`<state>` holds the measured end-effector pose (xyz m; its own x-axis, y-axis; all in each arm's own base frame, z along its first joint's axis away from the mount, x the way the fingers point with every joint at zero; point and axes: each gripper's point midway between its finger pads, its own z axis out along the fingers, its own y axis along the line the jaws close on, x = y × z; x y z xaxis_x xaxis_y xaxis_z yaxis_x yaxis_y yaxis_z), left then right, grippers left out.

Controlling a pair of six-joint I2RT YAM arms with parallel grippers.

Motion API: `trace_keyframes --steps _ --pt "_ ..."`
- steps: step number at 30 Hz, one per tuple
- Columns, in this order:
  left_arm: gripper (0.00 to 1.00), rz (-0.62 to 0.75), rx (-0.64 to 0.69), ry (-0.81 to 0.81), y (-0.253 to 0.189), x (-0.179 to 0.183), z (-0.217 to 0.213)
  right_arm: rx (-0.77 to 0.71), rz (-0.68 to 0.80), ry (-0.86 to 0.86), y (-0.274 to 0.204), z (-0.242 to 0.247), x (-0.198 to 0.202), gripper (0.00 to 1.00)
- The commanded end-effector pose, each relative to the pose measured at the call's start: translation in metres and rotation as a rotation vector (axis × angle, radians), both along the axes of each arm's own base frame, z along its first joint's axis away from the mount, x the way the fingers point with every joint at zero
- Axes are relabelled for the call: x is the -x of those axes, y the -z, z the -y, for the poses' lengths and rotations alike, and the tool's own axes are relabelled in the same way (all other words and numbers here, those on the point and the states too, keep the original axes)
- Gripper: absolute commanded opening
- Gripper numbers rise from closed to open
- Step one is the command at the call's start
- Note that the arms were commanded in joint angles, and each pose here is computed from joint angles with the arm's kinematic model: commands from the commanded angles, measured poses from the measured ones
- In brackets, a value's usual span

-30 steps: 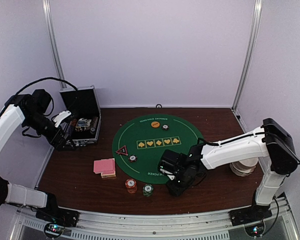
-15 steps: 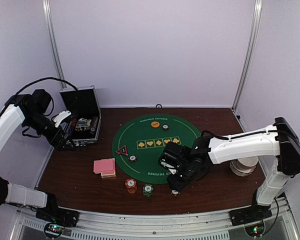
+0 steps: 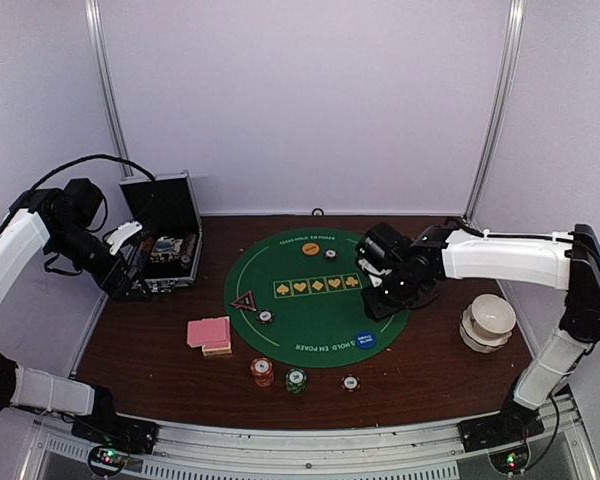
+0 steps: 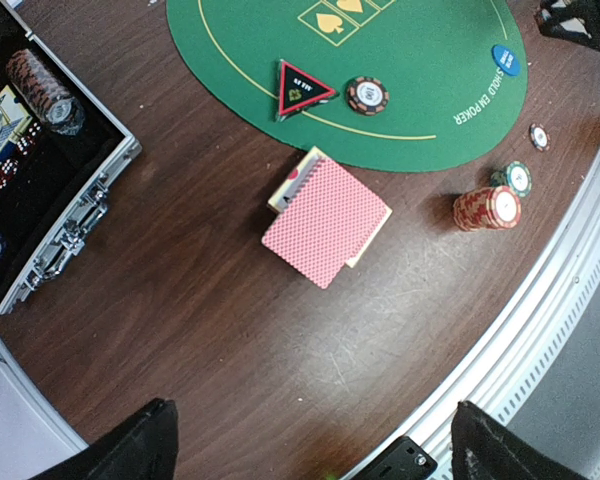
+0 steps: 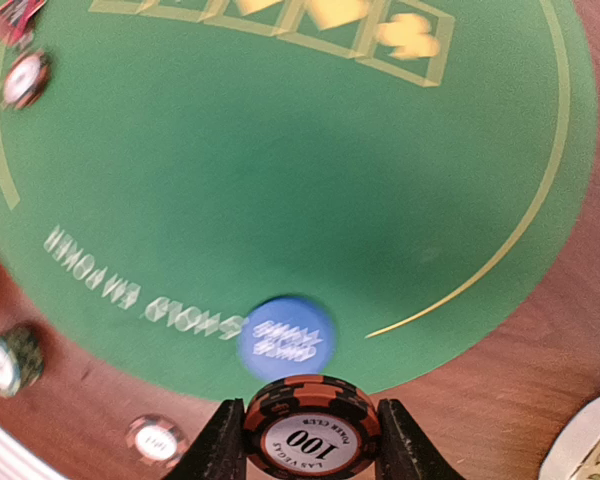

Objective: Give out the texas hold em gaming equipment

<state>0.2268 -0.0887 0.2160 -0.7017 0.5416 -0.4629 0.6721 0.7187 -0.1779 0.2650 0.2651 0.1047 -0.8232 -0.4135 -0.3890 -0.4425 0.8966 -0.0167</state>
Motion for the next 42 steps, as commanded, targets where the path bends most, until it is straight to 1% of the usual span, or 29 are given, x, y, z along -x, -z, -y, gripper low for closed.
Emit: trace_keyframes --steps 1,4,7,18,20,22,23,25,28,31,35,37,40,42 --pt "0.98 0.023 0.014 0.009 -0.01 0.001 0.003 0.041 0.035 0.114 0.018 0.03 -0.036 0.23" --pt "0.97 0.019 0.012 0.008 -0.01 0.001 0.003 0.058 0.017 0.156 0.035 0.041 -0.049 0.21" --pt "0.98 0.016 0.01 0.01 -0.009 0.002 0.003 0.066 0.004 0.178 0.048 0.048 -0.054 0.21" --pt "0.98 0.013 0.014 0.016 -0.008 0.002 0.003 0.098 -0.036 0.211 0.08 0.063 -0.05 0.21" --pt "0.98 0.011 0.016 0.016 -0.008 0.002 0.004 0.098 -0.037 0.215 0.082 0.064 -0.051 0.24" --pt "0.98 0.013 0.016 0.016 -0.009 0.002 0.004 0.103 -0.041 0.217 0.084 0.065 -0.052 0.32" --pt "0.98 0.013 0.015 0.016 -0.009 0.002 0.004 0.105 -0.042 0.217 0.084 0.065 -0.052 0.36" --pt "0.98 0.015 0.015 0.015 -0.009 0.002 0.004 0.106 -0.044 0.216 0.083 0.066 -0.052 0.48" --pt "0.97 0.018 0.015 0.015 -0.01 0.002 0.003 0.101 -0.03 0.215 0.073 0.065 -0.054 0.61" --pt "0.97 0.017 0.012 0.014 -0.009 0.003 0.003 0.08 0.008 0.205 0.05 0.062 -0.057 0.65" --pt "0.98 0.017 0.005 0.012 -0.008 0.003 0.002 0.053 0.087 0.15 0.007 0.047 -0.056 0.67" --pt "0.98 0.018 0.005 0.013 -0.009 0.003 0.002 0.026 0.123 0.085 -0.016 0.026 -0.046 0.68" --pt "0.98 0.02 0.006 0.013 -0.009 0.003 0.002 -0.016 0.172 -0.033 -0.047 -0.015 -0.026 0.72" --pt "0.98 0.018 0.007 0.013 -0.009 0.003 0.002 -0.037 0.188 -0.122 -0.058 -0.046 -0.009 0.73"
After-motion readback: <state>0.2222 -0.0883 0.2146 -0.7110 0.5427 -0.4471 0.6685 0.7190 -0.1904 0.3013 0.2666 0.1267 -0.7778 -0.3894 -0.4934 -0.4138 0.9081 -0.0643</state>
